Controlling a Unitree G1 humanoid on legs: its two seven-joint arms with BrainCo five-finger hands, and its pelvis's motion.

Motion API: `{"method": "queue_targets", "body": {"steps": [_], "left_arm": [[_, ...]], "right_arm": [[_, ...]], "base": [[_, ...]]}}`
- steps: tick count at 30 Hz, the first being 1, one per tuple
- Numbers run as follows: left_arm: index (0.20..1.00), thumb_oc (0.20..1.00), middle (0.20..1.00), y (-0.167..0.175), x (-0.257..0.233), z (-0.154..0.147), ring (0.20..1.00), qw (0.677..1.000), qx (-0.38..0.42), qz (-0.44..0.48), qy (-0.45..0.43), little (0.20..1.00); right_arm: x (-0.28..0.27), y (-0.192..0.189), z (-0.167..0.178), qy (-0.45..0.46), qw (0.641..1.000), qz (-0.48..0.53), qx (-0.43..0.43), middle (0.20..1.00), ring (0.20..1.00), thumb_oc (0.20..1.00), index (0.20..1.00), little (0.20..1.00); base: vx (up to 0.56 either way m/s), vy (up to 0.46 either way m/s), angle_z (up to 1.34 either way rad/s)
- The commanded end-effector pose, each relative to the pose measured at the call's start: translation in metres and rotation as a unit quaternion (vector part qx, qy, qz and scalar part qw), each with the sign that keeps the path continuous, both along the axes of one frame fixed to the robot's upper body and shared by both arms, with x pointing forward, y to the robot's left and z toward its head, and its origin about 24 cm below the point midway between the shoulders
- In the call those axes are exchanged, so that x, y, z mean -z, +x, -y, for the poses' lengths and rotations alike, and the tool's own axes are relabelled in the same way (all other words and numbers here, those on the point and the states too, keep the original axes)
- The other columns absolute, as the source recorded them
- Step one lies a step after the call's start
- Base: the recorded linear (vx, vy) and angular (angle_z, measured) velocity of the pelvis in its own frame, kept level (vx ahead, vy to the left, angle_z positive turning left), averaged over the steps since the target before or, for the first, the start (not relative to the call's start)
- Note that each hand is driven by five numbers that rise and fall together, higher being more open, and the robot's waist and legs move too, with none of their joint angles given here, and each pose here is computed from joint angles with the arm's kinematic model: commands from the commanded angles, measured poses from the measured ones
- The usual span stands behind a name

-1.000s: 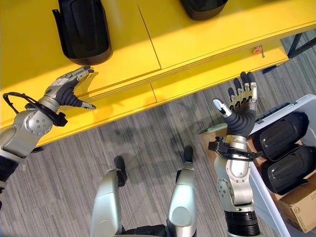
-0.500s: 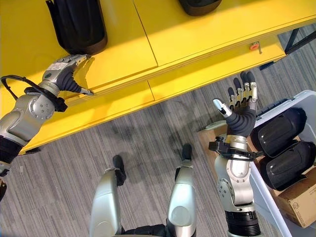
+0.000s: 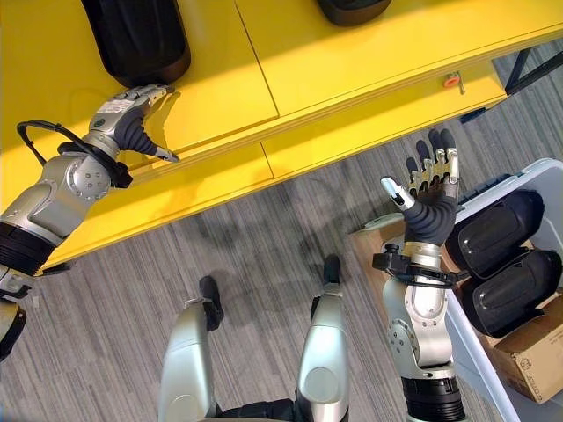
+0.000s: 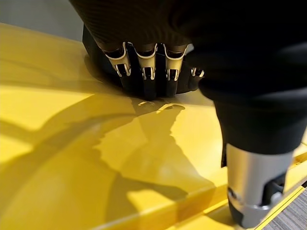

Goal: Move parts from the plastic box to the shelf.

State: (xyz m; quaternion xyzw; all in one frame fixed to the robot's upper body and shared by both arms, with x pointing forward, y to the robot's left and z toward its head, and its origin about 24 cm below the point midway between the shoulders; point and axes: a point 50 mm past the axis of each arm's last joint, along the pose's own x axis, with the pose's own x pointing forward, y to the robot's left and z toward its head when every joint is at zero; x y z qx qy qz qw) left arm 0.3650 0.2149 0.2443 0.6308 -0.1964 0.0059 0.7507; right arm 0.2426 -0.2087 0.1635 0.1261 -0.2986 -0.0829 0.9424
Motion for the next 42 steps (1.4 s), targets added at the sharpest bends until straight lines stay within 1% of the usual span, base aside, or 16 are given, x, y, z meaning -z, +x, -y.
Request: {"method": "queue_targets", "body": {"steps": [1, 9, 13, 15, 17, 18, 21, 24, 26, 27, 28, 30, 32, 33, 37, 42], "left_arm": [[1.000, 1.000, 1.000, -0.005, -0.039, -0.001, 1.000, 0.997, 0.002, 0.079, -0.005, 1.000], [1.000, 1.000, 1.000, -0.008, -0.042, 0.013, 1.000, 0.995, 0.040, 0.085, -0.016, 1.000], [1.000, 1.000, 1.000, -0.028, -0.030, 0.023, 1.000, 0.992, 0.100, 0.072, -0.038, 1.000], [1.000, 1.000, 1.000, -0.039, -0.016, 0.024, 1.000, 0.988, 0.125, 0.055, -0.073, 1.000], [1.000, 1.000, 1.000, -0.055, 0.008, 0.024, 1.000, 0.977, 0.156, 0.027, -0.142, 1.000], [1.000, 1.000, 1.000, -0.056, 0.009, 0.022, 1.000, 0.977, 0.154, 0.026, -0.143, 1.000], [1.000, 1.000, 1.000, -0.071, 0.028, 0.024, 1.000, 0.962, 0.179, 0.001, -0.205, 1.000], [1.000, 1.000, 1.000, -0.087, 0.042, 0.026, 1.000, 0.940, 0.206, -0.024, -0.272, 1.000], [1.000, 1.000, 1.000, -0.099, 0.055, 0.024, 1.000, 0.914, 0.218, -0.050, -0.339, 1.000], [1.000, 1.000, 1.000, -0.099, 0.055, 0.024, 1.000, 0.914, 0.217, -0.050, -0.339, 1.000], [1.000, 1.000, 1.000, -0.103, 0.057, 0.024, 1.000, 0.905, 0.222, -0.052, -0.360, 1.000], [1.000, 1.000, 1.000, -0.110, 0.073, 0.020, 1.000, 0.871, 0.215, -0.069, -0.436, 1.000], [1.000, 1.000, 1.000, -0.113, 0.077, 0.018, 1.000, 0.862, 0.212, -0.071, -0.454, 1.000], [1.000, 1.000, 1.000, -0.116, 0.083, 0.015, 1.000, 0.851, 0.206, -0.080, -0.476, 1.000], [1.000, 1.000, 1.000, -0.127, 0.109, 0.003, 1.000, 0.798, 0.170, -0.098, -0.570, 1.000], [1.000, 1.000, 1.000, -0.142, 0.150, -0.012, 1.000, 0.714, 0.115, -0.136, -0.677, 1.000]], "right_arm": [[-0.031, -0.015, 0.007, -0.006, 0.996, 0.092, 0.009, 1.000, 1.000, 1.000, 1.000, 1.000], [-0.031, -0.015, 0.007, -0.006, 0.996, 0.091, 0.006, 1.000, 1.000, 1.000, 1.000, 1.000], [-0.032, -0.016, 0.007, -0.003, 0.996, 0.094, 0.008, 1.000, 1.000, 1.000, 1.000, 1.000], [-0.032, -0.016, 0.007, -0.001, 0.995, 0.095, 0.010, 1.000, 1.000, 1.000, 1.000, 1.000], [-0.030, -0.016, 0.007, 0.006, 0.996, 0.090, 0.014, 1.000, 1.000, 1.000, 1.000, 1.000], [-0.030, -0.016, 0.007, 0.004, 0.996, 0.089, 0.012, 1.000, 1.000, 1.000, 1.000, 1.000], [-0.029, -0.017, 0.006, 0.002, 0.996, 0.086, 0.014, 1.000, 1.000, 1.000, 1.000, 1.000], [-0.027, -0.017, 0.006, 0.002, 0.997, 0.081, 0.014, 1.000, 1.000, 1.000, 1.000, 1.000], [-0.025, -0.016, 0.005, 0.001, 0.997, 0.074, 0.011, 1.000, 1.000, 1.000, 1.000, 1.000], [-0.025, -0.016, 0.005, 0.001, 0.997, 0.074, 0.011, 1.000, 1.000, 1.000, 1.000, 1.000], [-0.023, -0.016, 0.004, 0.002, 0.997, 0.070, 0.010, 1.000, 1.000, 1.000, 1.000, 1.000], [-0.021, -0.016, 0.003, 0.001, 0.998, 0.065, 0.004, 1.000, 1.000, 1.000, 1.000, 1.000], [-0.019, -0.015, 0.003, 0.002, 0.998, 0.062, 0.004, 1.000, 1.000, 1.000, 1.000, 1.000], [-0.018, -0.015, 0.003, 0.000, 0.998, 0.059, 0.003, 1.000, 1.000, 1.000, 1.000, 1.000], [-0.006, -0.010, 0.004, 0.010, 0.999, 0.030, -0.006, 1.000, 1.000, 1.000, 1.000, 1.000], [0.003, -0.010, 0.013, -0.001, 1.000, 0.001, -0.002, 1.000, 1.000, 1.000, 1.000, 1.000]], "base": [[0.09, -0.013, -0.03], [-0.01, 0.002, -0.01], [0.00, 0.000, 0.00], [0.00, 0.000, 0.00], [0.00, 0.000, 0.00], [0.00, 0.000, 0.00], [0.00, 0.000, 0.00], [0.00, 0.000, 0.00], [0.04, -0.020, 0.03], [0.00, 0.000, 0.00], [0.00, 0.000, 0.00], [0.07, -0.051, -0.02], [0.05, -0.038, 0.01], [0.06, -0.038, 0.02], [0.08, -0.050, -0.06], [0.07, -0.054, -0.17]]}}
